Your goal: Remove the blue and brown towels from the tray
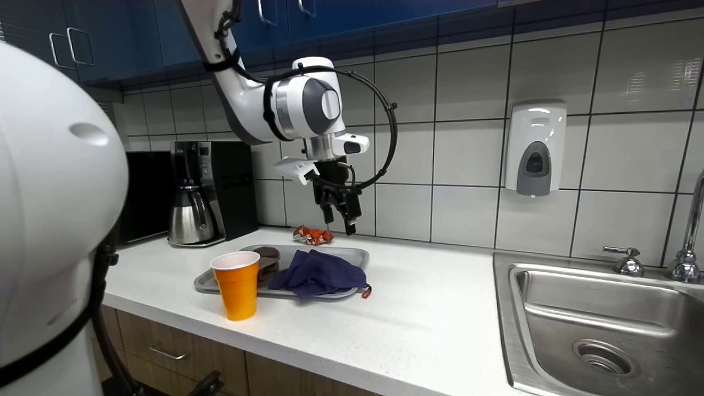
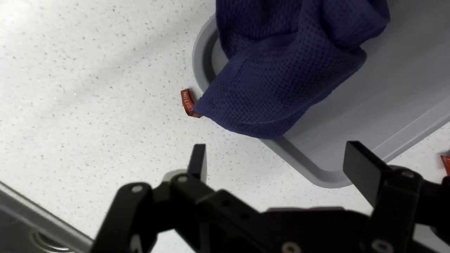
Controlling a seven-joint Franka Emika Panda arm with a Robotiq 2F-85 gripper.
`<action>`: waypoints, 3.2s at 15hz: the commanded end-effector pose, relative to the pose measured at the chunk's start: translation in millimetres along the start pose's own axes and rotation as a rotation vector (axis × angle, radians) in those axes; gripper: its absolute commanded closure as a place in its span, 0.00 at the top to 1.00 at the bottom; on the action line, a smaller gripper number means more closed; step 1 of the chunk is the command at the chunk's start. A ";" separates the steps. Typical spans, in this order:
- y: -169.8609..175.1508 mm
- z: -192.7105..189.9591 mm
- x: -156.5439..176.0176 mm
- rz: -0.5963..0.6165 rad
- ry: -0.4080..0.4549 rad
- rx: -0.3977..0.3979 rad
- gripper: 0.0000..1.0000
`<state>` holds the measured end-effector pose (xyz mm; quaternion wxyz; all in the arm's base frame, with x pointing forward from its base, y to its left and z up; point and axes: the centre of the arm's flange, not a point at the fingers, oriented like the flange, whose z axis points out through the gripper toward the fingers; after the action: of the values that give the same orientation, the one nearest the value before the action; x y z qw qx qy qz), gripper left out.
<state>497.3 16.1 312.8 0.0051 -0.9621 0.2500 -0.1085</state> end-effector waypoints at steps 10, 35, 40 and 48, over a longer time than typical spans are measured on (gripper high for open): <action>-60.9 74.5 14.0 0.119 -0.038 -0.034 1.00; -66.8 101.2 -18.4 0.126 -0.117 -0.080 1.00; -64.5 98.2 -27.8 0.118 -0.124 -0.086 0.49; -55.1 79.1 -32.9 0.120 -0.107 -0.086 0.00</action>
<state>528.8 78.8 212.0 -0.0125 -0.9526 0.3005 -0.0457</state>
